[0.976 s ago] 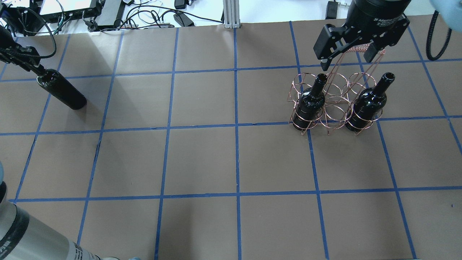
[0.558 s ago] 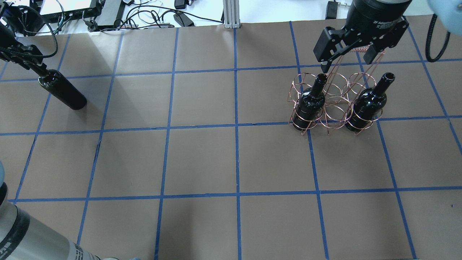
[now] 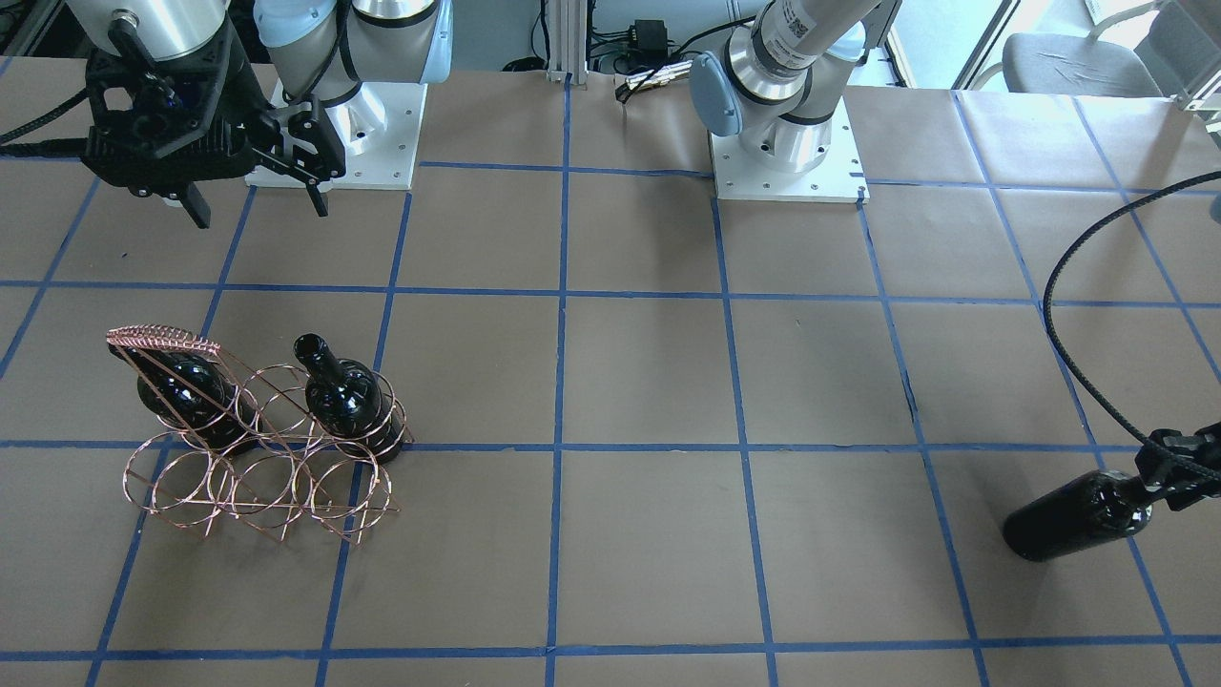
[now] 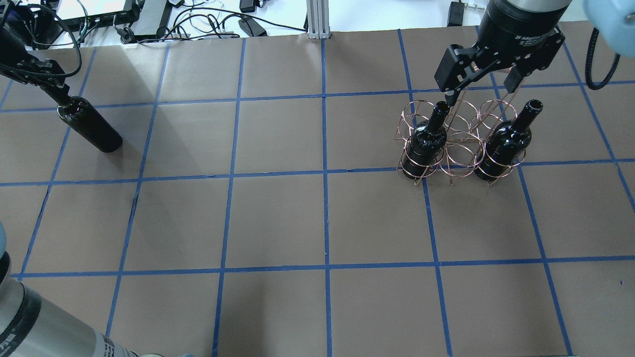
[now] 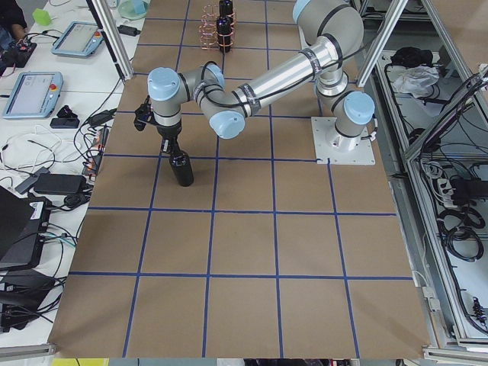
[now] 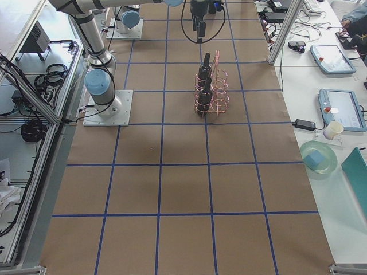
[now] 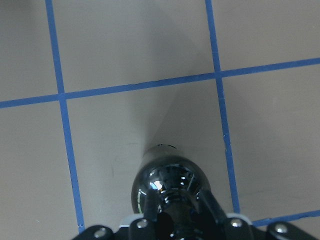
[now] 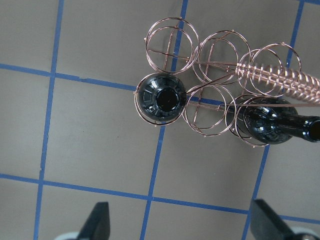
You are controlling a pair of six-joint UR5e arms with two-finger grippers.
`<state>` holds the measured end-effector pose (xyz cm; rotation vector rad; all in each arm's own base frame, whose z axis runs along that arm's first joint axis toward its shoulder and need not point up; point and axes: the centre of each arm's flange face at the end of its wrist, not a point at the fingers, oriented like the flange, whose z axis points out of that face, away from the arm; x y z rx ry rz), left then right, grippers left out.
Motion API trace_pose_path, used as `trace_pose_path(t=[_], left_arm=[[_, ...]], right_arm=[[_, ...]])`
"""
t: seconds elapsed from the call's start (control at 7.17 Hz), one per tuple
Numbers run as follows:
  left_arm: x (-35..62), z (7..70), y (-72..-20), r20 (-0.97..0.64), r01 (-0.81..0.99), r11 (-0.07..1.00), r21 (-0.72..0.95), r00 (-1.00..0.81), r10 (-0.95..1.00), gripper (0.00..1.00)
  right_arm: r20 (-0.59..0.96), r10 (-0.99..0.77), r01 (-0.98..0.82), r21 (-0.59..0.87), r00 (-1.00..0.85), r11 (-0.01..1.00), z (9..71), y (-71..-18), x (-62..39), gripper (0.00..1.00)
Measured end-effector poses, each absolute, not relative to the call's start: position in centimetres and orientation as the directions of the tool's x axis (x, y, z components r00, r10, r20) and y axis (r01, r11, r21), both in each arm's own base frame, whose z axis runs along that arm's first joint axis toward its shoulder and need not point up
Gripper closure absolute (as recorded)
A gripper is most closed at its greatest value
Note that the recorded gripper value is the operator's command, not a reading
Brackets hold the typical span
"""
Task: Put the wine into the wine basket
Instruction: 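Lift the black bottle with the left gripper and carry it toward table center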
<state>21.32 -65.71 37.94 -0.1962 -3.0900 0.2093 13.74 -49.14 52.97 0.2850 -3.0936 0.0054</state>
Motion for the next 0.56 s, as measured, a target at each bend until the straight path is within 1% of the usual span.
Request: trace_pose_path(t=[0.42,0.56], left_arm=[[20.7,39.8,-64.5,0.013,0.116,0.987,-0.112,-0.993,0.118,1.0],[19.0,40.9,-64.2,0.019,0.088,0.99,-0.106,-0.996,0.091,1.0]], right_arm=[[0.037,-0.183,-0.184,-0.004,-0.982,0.983,53.1,-49.1,13.7,0.0],[0.038,-0.185,-0.186,-0.01,-0.982,0.983,53.1,-49.2,13.7,0.0]])
